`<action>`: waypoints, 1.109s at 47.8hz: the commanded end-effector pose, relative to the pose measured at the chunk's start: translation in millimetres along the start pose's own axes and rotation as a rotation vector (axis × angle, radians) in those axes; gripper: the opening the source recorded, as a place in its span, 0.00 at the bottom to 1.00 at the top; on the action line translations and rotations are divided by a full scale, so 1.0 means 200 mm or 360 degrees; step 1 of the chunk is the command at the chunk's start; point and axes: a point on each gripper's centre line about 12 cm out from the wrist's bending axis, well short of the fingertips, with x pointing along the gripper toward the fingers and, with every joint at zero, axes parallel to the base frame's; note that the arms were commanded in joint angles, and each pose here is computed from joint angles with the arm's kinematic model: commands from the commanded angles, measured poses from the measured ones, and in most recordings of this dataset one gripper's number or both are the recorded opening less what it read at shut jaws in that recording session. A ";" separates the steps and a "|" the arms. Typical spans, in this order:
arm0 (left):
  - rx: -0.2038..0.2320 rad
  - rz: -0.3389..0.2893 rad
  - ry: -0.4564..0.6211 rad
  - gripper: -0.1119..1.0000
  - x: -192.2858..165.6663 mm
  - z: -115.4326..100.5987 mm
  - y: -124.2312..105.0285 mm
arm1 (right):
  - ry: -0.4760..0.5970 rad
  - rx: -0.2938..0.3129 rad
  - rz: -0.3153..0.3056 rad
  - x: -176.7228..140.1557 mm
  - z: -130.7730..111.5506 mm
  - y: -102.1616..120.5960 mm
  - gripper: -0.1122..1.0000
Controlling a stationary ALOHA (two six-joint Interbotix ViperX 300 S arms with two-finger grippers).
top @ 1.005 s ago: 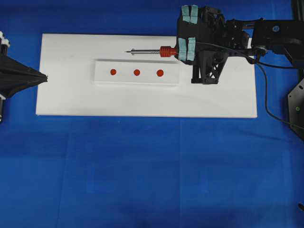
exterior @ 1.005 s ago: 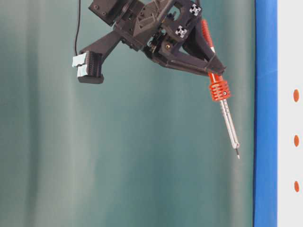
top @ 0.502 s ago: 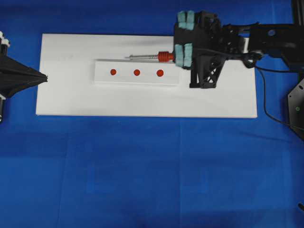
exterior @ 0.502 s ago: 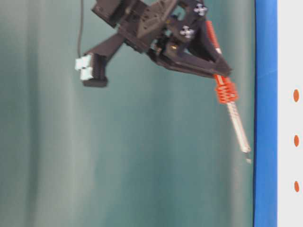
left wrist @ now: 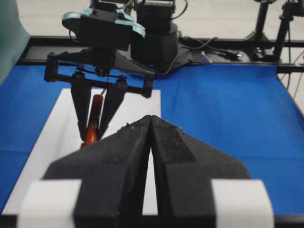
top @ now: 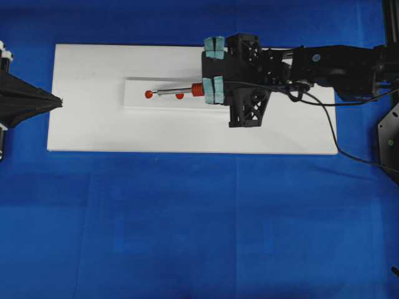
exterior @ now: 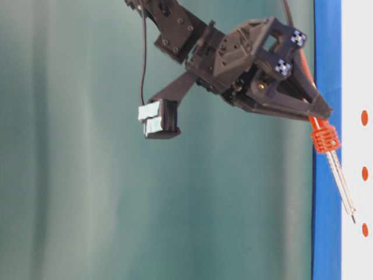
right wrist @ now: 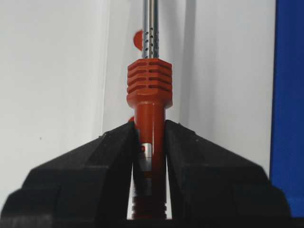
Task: Touch the tip of the soldering iron to the mark.
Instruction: 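Lower the iron tip with the right gripper onto the middle red dot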
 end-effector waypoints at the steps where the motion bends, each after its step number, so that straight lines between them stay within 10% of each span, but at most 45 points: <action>1: 0.0005 0.0000 -0.0015 0.10 0.01 0.01 0.00 | -0.0071 -0.0002 -0.0002 -0.02 0.07 0.00 0.16; 53: 0.0012 -0.0001 -0.0017 0.10 0.01 0.02 0.00 | -0.0037 0.0003 0.0003 0.02 0.05 0.01 0.16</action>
